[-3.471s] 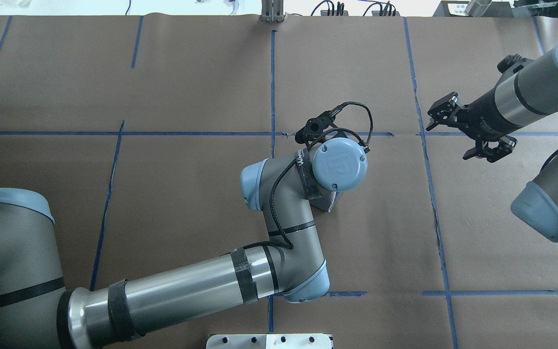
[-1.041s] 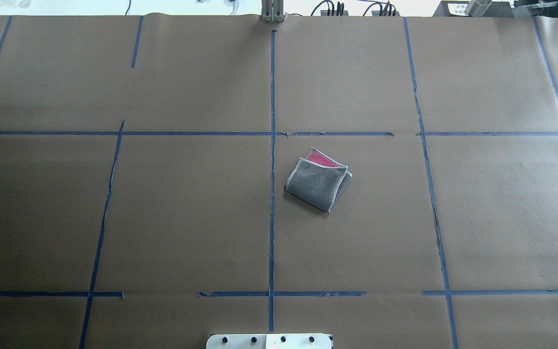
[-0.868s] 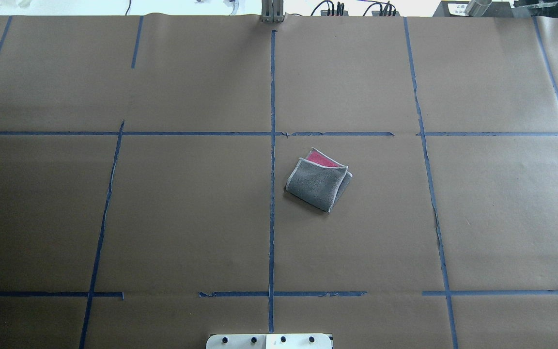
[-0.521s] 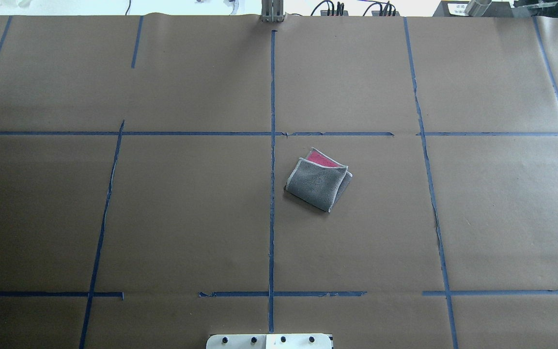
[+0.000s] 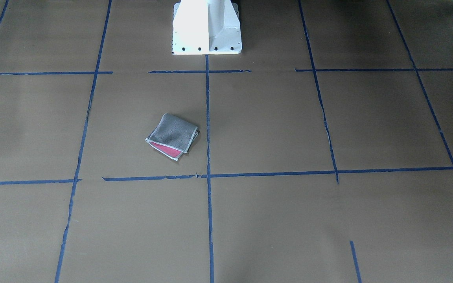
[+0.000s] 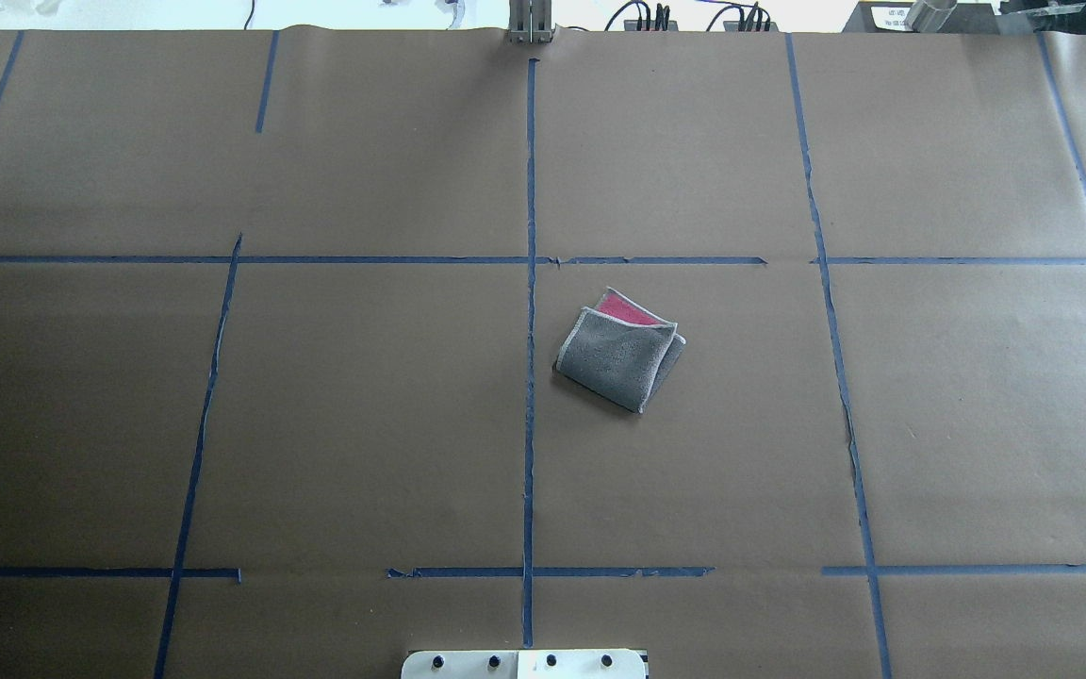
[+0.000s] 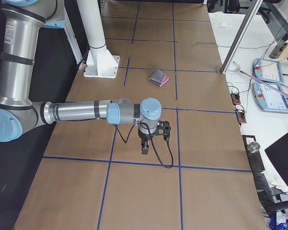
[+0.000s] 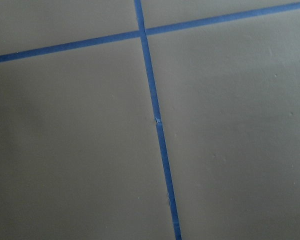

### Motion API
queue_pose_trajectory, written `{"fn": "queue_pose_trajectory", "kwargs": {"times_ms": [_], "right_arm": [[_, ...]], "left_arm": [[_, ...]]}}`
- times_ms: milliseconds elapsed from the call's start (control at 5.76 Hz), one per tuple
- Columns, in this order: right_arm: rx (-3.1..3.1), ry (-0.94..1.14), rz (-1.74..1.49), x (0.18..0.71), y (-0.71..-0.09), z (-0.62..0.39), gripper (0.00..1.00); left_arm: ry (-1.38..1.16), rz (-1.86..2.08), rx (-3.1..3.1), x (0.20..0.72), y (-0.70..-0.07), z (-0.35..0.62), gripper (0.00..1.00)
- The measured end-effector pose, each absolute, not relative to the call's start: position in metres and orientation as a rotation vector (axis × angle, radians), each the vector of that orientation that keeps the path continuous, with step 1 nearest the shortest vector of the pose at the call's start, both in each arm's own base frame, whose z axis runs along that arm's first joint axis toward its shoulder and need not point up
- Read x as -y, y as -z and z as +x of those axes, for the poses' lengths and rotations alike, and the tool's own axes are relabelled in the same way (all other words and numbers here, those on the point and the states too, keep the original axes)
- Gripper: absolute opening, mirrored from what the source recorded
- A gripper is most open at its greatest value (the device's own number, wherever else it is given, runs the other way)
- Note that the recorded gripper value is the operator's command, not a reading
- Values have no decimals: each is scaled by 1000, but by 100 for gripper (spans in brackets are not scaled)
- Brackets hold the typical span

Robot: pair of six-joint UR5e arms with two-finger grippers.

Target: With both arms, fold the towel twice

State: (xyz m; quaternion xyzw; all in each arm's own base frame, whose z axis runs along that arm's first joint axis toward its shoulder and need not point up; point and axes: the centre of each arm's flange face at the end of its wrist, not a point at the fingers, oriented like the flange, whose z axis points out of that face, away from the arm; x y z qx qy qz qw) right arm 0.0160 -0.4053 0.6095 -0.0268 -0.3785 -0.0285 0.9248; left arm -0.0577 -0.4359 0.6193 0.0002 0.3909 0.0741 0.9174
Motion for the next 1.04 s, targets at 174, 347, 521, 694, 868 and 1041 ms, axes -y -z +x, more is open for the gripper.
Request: {"fn": "queue_pose_trajectory", "kwargs": {"times_ms": [174, 347, 521, 694, 868, 1041], "right_arm": [[776, 59, -55, 406, -610, 16, 100], [774, 61, -51, 409, -609, 16, 100], [773, 63, -47, 414, -608, 15, 100], [775, 64, -42, 418, -607, 15, 100], [778, 67, -34, 423, -603, 14, 100], [778, 65, -38, 425, -604, 14, 100]], "left_arm": [[-110, -11, -805, 440, -617, -57, 100], [-100, -4, -809, 443, -612, -56, 100], [-104, 10, -809, 445, -606, -56, 100], [-105, 13, -805, 444, -605, -57, 100], [-104, 11, -803, 443, -605, -57, 100], [-101, 0, -801, 442, -609, -57, 100]]}}
